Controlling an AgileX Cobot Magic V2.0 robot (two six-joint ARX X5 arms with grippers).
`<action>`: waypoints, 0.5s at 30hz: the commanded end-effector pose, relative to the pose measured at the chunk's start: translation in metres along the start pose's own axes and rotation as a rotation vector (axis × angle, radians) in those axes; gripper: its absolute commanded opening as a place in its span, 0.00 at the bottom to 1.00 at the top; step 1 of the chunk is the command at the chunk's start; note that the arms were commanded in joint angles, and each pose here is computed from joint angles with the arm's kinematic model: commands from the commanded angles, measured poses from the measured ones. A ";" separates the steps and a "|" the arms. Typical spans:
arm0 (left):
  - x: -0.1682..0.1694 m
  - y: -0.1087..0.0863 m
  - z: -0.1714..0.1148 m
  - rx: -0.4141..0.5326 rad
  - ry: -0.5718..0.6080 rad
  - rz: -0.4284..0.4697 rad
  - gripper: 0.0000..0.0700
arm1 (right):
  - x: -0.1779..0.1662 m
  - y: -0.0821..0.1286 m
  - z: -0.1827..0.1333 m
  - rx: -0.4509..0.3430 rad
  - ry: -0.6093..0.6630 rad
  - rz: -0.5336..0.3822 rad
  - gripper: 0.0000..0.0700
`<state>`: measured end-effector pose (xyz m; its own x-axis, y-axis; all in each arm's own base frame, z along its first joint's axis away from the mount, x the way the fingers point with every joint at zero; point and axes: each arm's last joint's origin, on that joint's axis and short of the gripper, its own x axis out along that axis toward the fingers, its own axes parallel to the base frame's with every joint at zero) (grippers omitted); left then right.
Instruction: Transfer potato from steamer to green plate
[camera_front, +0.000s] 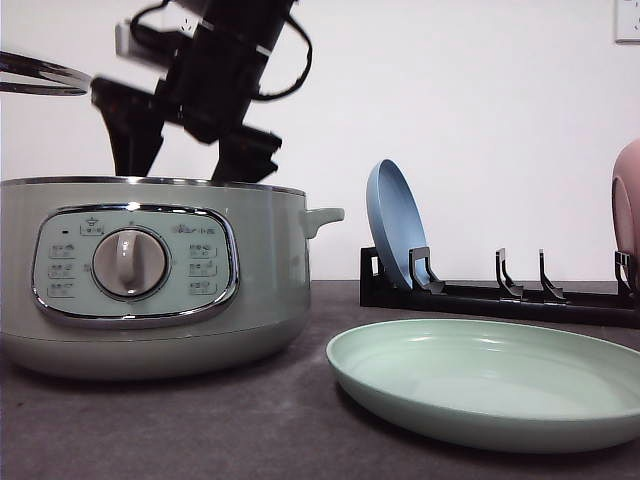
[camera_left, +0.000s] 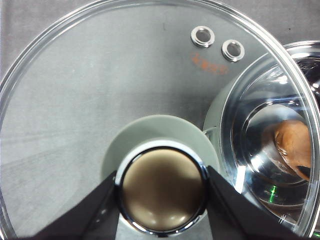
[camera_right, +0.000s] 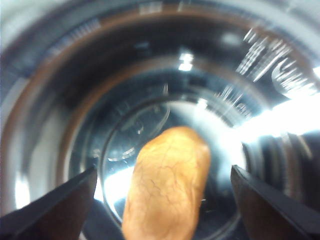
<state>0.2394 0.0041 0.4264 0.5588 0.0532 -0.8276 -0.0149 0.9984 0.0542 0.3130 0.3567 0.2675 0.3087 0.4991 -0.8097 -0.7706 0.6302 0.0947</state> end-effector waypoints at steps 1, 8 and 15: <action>-0.009 0.001 0.004 -0.004 -0.057 0.003 0.00 | 0.008 0.006 0.003 -0.022 -0.009 0.002 0.77; -0.009 0.001 0.004 -0.006 -0.056 0.002 0.00 | 0.017 0.006 0.001 -0.021 0.009 -0.013 0.77; -0.009 0.001 0.004 -0.006 -0.056 0.002 0.00 | 0.030 0.008 -0.004 -0.024 0.044 -0.010 0.77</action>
<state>0.2392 0.0041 0.4263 0.5566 0.0532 -0.8291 -0.0150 0.9984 0.0540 0.3136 0.3653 0.2475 0.2981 0.4628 -0.8348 -0.7688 0.6348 0.0774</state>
